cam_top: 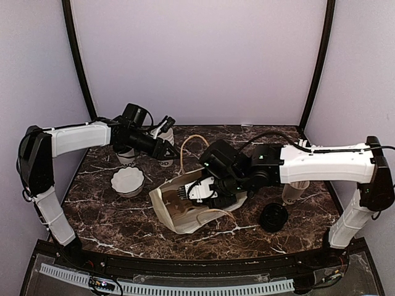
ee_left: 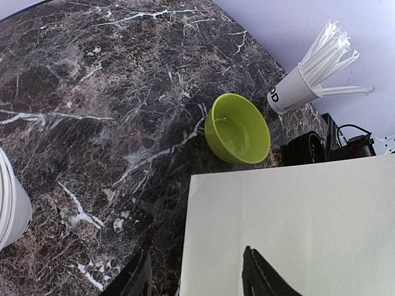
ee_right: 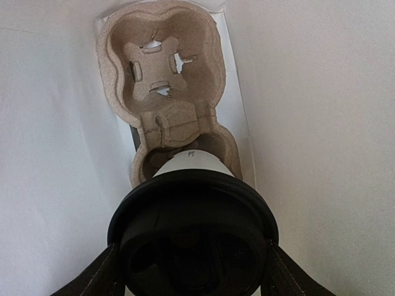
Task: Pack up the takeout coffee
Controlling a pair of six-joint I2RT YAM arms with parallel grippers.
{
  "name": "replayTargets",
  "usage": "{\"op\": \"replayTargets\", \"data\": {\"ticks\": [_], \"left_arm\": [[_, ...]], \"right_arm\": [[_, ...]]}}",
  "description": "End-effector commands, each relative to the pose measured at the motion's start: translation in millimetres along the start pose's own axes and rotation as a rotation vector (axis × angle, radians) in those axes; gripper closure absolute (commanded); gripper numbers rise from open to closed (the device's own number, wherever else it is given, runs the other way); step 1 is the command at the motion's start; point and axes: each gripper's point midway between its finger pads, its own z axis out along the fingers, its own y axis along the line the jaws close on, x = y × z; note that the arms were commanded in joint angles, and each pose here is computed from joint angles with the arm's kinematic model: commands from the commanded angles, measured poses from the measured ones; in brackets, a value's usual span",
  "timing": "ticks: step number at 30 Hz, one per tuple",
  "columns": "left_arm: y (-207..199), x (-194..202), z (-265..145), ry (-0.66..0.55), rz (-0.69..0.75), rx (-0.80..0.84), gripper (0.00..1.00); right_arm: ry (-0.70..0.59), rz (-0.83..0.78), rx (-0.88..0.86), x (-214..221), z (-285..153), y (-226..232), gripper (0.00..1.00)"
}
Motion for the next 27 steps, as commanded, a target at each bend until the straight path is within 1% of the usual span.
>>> {"op": "replayTargets", "data": {"ticks": [1, 8, 21, 27], "left_arm": [[-8.3, 2.8, -4.6, -0.001, 0.022, 0.020, 0.47], [-10.0, 6.9, -2.2, 0.011, 0.024, 0.023, 0.47], [-9.3, 10.9, 1.9, 0.024, 0.022, 0.026, 0.48], [-8.3, 12.7, 2.5, 0.029, 0.021, 0.023, 0.48]], "right_arm": [[0.022, -0.001, -0.013, 5.1, 11.5, 5.8, 0.45], [0.031, -0.017, -0.102, 5.4, 19.5, 23.2, 0.45], [0.028, 0.021, -0.265, 4.0, 21.9, 52.2, 0.46], [0.045, 0.011, -0.261, 11.6, 28.4, 58.7, 0.46]]}}
